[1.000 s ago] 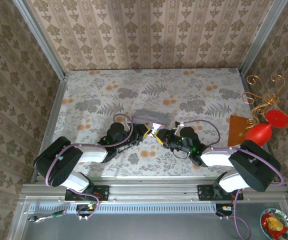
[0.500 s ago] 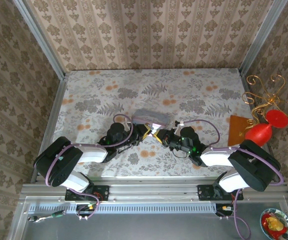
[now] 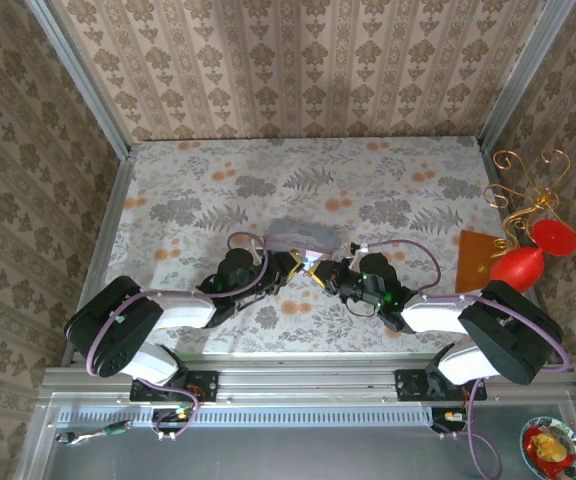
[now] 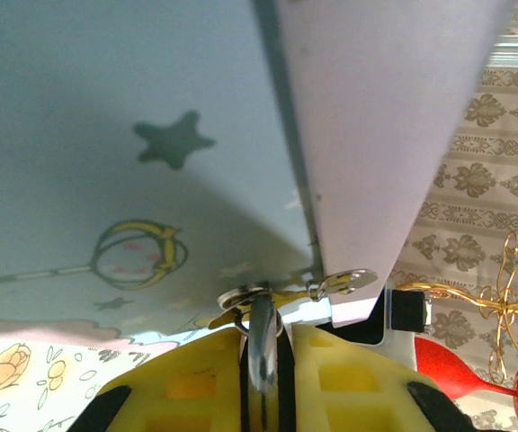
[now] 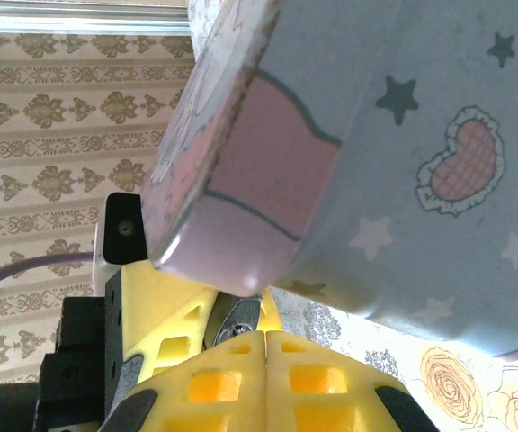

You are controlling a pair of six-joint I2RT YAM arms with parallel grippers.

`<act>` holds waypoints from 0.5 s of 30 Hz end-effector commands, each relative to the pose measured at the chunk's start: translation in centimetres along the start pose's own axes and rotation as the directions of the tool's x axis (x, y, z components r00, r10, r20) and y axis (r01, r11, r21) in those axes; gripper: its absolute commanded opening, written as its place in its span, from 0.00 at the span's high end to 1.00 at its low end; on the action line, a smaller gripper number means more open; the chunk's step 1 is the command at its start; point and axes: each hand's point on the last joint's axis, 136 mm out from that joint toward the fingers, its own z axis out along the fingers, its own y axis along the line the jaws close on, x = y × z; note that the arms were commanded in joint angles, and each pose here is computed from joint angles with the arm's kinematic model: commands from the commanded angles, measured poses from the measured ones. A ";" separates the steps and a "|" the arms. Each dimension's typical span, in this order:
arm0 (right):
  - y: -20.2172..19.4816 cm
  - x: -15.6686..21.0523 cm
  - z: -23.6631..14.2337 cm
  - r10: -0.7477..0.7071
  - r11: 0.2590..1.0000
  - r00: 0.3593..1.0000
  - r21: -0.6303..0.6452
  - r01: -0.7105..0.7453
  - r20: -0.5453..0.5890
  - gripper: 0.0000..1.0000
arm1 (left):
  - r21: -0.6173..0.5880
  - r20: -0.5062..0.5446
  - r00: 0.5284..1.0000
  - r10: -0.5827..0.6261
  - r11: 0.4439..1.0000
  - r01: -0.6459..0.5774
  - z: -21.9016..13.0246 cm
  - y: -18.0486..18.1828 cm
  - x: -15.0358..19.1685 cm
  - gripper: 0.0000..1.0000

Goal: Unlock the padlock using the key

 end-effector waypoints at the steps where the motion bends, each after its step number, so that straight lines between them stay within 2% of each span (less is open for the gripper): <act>1: 0.7 -1.0 0.5 0.010 1.000 0.999 0.000 -0.010 0.031 0.96 | 0.108 -0.069 0.996 0.061 0.993 -0.053 -0.1 -3.9 2.0 1.00; 8: 1.5 -1.6 1.0 0.013 1.000 0.999 -0.014 -0.013 0.034 0.97 | 0.106 -0.115 0.991 0.072 0.993 -0.060 0.8 -4.4 3.5 1.00; 15: 1.8 -1.5 1.4 0.016 0.999 1.000 -0.028 -0.015 0.023 0.97 | 0.101 -0.104 0.992 0.065 0.993 -0.055 1.0 -4.1 3.5 1.00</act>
